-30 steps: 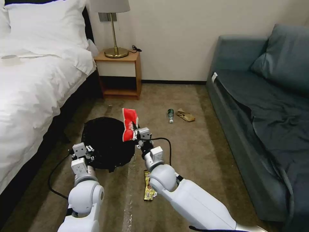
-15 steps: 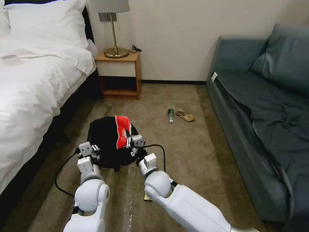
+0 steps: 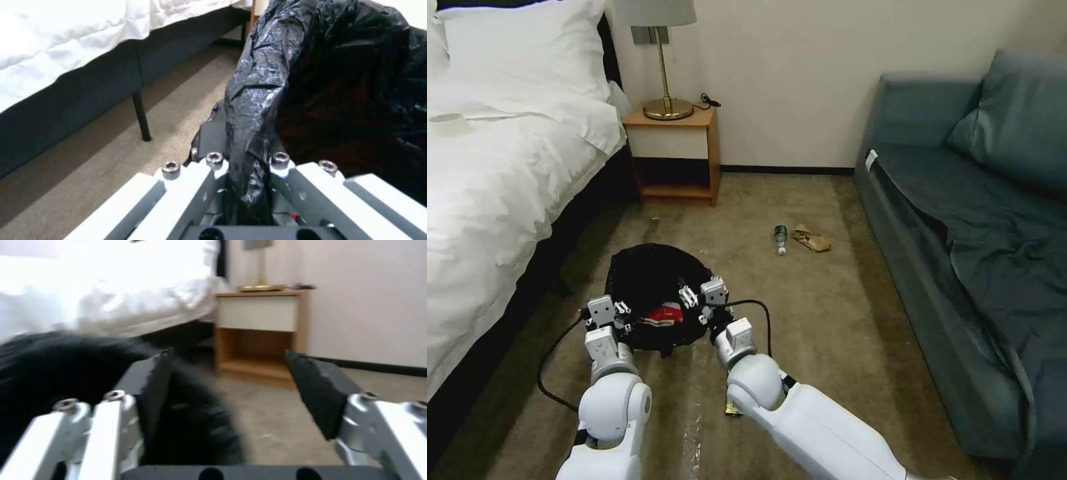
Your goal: Pick up the trash bin, then pick up the garbage on the floor and place it into the trash bin.
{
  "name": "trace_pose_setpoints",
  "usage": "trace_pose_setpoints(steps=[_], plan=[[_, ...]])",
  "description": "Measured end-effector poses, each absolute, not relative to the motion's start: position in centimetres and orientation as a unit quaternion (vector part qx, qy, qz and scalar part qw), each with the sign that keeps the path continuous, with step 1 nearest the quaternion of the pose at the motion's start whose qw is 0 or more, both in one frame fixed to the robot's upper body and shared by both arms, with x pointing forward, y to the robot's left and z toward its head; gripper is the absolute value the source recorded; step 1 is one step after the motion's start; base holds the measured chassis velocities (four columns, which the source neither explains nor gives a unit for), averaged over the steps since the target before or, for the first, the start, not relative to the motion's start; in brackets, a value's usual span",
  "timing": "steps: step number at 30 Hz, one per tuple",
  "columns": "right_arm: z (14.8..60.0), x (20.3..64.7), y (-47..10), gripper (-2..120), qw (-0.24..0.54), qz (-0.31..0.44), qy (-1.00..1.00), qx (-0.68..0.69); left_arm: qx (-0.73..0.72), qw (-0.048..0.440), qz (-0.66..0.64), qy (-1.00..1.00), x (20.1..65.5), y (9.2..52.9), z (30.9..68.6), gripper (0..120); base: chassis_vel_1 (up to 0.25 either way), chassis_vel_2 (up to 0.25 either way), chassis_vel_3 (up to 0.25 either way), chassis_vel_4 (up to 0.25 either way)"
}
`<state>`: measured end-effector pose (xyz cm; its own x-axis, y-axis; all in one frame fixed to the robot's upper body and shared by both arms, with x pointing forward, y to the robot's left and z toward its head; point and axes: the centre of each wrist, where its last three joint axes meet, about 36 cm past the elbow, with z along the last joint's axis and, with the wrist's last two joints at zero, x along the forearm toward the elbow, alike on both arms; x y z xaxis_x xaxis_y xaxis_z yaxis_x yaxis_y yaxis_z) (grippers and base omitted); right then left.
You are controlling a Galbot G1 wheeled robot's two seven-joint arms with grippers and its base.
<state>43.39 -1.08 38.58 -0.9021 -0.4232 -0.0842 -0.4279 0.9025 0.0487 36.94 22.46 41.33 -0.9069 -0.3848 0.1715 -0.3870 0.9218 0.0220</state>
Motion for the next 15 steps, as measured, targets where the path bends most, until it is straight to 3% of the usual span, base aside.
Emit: trace_pose_setpoints(steps=[2, 6, 7, 11, 15], plan=[[39.9, 44.9, -2.8, 82, -0.001, 0.016, 0.986, -0.164, 0.200, 0.086, 0.005, -0.976, 36.9, 22.7, 41.3, 3, 0.000, 0.000, 0.000, 0.000], [40.4, 46.3, -4.3, 92, -0.061, 0.012, 0.991, -0.115, 0.201, 0.087, 0.005, -0.976, 36.7, 22.8, 41.3, 3, 0.000, 0.000, 0.000, 0.000], [40.1, 47.1, -5.4, 98, -0.114, 0.003, 0.989, -0.091, 0.202, 0.087, 0.003, -0.975, 36.6, 22.9, 41.3, 3, 0.000, 0.000, 0.000, 0.000], [37.1, 47.1, -7.3, 100, -0.219, 0.005, 0.972, -0.080, 0.203, 0.083, 0.000, -0.976, 36.6, 22.9, 41.5, 3, 0.000, 0.000, 0.000, 0.000], [35.3, 46.1, -7.2, 100, -0.264, 0.014, 0.960, -0.094, 0.202, 0.081, -0.002, -0.976, 36.6, 22.8, 41.5, 3, 0.000, 0.000, 0.000, 0.000]])
